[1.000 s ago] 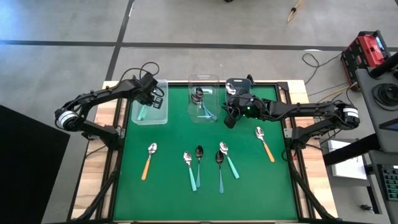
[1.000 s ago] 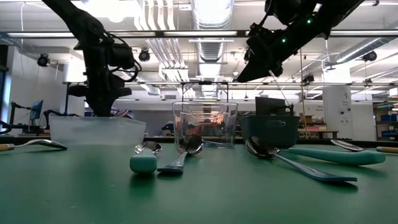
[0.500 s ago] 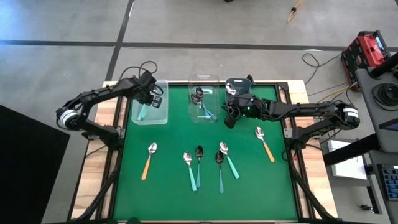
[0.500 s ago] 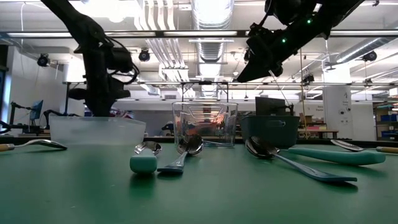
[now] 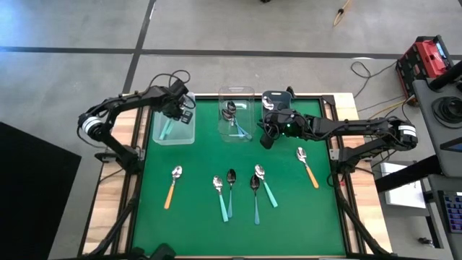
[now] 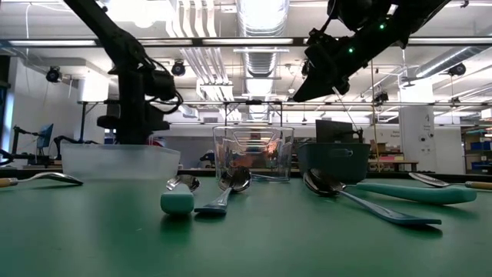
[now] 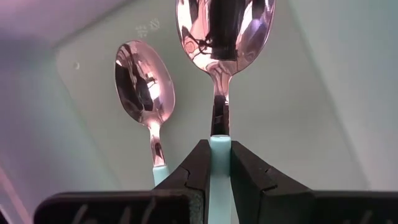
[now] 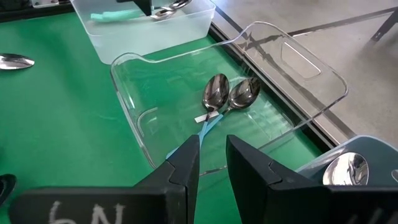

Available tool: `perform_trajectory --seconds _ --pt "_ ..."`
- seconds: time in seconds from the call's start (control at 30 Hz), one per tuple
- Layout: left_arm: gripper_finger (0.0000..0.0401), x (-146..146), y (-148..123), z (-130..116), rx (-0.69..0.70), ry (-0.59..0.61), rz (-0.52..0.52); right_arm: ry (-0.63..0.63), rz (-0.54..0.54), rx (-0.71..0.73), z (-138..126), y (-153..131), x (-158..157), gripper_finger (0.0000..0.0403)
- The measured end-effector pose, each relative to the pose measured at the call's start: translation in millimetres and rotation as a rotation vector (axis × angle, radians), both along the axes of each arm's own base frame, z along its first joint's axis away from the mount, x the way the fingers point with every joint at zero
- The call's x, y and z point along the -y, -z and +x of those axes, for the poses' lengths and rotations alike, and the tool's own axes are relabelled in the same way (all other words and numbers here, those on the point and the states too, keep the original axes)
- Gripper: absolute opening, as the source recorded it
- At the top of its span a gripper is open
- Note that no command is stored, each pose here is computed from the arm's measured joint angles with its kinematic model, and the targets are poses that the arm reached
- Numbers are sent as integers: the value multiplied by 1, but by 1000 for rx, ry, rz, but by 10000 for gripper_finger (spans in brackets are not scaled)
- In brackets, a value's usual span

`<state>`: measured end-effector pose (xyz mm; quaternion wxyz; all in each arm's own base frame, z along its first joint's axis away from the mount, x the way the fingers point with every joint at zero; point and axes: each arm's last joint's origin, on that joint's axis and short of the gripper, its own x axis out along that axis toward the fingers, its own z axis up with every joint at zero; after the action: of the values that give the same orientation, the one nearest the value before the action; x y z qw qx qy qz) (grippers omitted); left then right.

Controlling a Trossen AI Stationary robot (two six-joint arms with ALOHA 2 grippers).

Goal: Sort silverware by color (type)
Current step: Put the green spoon into the white bin

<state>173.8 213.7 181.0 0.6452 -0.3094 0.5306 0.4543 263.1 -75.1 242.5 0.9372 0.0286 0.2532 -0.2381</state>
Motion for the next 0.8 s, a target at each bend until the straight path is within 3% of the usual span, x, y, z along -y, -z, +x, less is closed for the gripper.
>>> perform_trajectory --seconds 0.37,0.8 --pt "23 -4 16 3 -42 8 -48 2 4 2 0 0 0 70" --pt "23 -5 18 0 -49 -4 -58 3 4 1 0 0 0 70"
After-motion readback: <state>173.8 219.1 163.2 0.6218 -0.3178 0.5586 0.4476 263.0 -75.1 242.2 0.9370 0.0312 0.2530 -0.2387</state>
